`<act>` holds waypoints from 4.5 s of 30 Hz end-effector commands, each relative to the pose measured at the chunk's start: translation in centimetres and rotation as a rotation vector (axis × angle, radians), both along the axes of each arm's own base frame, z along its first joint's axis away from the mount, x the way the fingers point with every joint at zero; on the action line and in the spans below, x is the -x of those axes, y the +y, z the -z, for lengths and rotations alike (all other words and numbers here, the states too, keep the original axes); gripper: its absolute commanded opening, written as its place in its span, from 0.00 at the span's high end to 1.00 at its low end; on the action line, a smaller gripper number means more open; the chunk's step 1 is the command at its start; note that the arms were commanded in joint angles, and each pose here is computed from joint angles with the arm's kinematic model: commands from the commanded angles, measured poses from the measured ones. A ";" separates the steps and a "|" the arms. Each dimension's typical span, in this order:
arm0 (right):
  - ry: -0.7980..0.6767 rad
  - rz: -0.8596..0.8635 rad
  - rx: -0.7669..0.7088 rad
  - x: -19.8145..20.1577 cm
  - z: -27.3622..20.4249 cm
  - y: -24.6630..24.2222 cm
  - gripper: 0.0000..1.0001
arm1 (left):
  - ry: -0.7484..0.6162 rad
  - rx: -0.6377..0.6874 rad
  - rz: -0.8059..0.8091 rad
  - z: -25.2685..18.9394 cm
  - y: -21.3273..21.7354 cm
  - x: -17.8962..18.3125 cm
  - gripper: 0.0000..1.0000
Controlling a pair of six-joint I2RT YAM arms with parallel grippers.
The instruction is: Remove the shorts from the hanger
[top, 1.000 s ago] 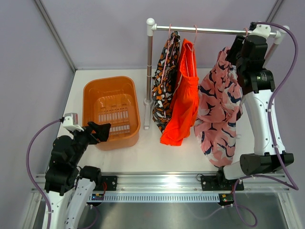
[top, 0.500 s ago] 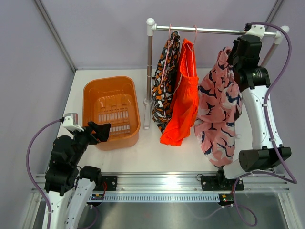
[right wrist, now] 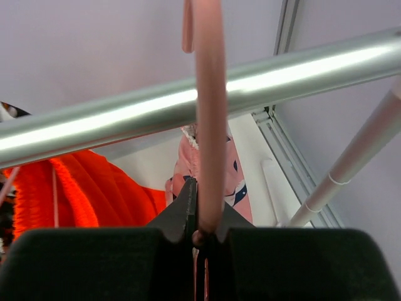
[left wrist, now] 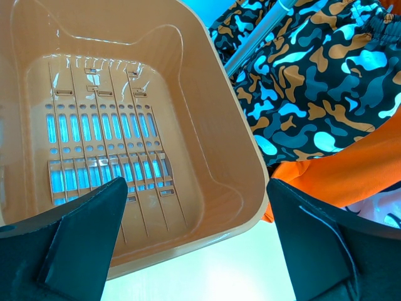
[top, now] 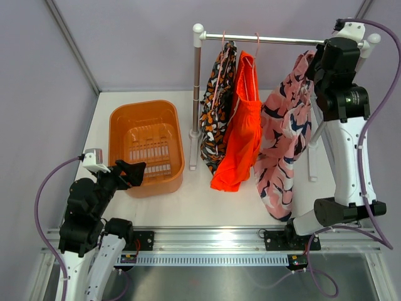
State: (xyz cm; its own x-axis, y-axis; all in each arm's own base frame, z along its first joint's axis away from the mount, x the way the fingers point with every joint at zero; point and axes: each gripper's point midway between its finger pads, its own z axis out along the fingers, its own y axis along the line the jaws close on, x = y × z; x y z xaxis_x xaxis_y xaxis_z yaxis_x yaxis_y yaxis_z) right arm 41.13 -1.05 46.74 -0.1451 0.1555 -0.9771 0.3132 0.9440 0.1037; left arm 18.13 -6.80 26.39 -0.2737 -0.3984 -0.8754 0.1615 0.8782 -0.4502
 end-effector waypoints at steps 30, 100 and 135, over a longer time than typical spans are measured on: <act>0.177 -0.648 -0.353 27.5 9.9 9.6 1.00 | -0.206 0.069 0.555 -9.7 -8.0 3.9 0.02; 0.144 -0.614 -0.278 34.6 7.4 7.3 1.00 | -0.062 -0.191 0.566 -10.1 -41.4 4.2 0.11; 0.102 -0.691 -0.305 37.7 5.4 8.2 1.00 | -0.023 -0.273 0.349 -11.5 -38.0 -6.4 1.00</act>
